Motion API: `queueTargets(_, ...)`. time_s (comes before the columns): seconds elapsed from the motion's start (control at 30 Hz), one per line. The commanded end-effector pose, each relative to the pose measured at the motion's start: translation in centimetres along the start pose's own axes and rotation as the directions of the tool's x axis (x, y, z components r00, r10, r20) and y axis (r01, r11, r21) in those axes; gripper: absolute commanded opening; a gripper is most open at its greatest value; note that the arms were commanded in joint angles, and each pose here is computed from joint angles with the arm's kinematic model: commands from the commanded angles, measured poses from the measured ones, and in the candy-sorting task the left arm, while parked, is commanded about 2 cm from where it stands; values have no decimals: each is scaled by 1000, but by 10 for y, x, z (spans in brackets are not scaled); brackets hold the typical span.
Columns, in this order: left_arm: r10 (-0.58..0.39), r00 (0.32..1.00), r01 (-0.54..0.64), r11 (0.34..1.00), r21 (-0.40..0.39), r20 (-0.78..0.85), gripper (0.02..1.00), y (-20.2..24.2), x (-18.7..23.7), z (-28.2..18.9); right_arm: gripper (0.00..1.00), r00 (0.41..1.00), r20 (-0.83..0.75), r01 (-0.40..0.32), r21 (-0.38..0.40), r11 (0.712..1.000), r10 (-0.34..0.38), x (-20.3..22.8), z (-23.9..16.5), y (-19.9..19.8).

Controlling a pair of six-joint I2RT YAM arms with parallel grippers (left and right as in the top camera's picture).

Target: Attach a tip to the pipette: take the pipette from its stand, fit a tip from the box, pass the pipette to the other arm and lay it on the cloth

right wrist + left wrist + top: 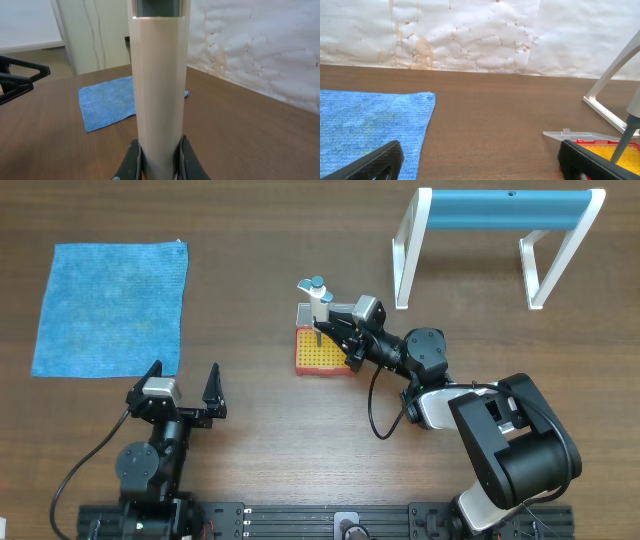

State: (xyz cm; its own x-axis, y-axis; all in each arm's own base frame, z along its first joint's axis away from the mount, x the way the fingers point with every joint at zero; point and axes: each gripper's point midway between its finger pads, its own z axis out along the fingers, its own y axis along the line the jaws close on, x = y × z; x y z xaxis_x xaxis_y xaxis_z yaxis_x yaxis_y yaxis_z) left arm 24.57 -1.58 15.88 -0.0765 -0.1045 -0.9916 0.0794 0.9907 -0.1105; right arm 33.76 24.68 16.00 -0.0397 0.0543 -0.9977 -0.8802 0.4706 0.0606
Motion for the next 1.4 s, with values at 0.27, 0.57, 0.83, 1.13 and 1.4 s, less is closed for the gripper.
queueTargets(0.27,9,1000,-9,1000,17,-6,996,-3,2,0,77,999,-47,19,-18,1000,-19,19,-4,8)
queueTargets(0.57,9,1000,-9,1000,17,-6,996,-3,2,0,80,995,39,96,-63,993,-93,-12,0,16)
queueTargets(0.83,9,1000,-9,1000,17,-6,998,-3,2,0,73,969,158,202,-55,978,-192,-71,0,22)
queueTargets(1.13,9,1000,-9,1000,17,-6,996,-3,2,0,80,981,93,178,-57,982,-172,-150,11,18)
queueTargets(1.4,9,1000,-9,1000,17,-6,998,-3,2,0,77,983,75,171,-95,981,-165,-169,10,27)
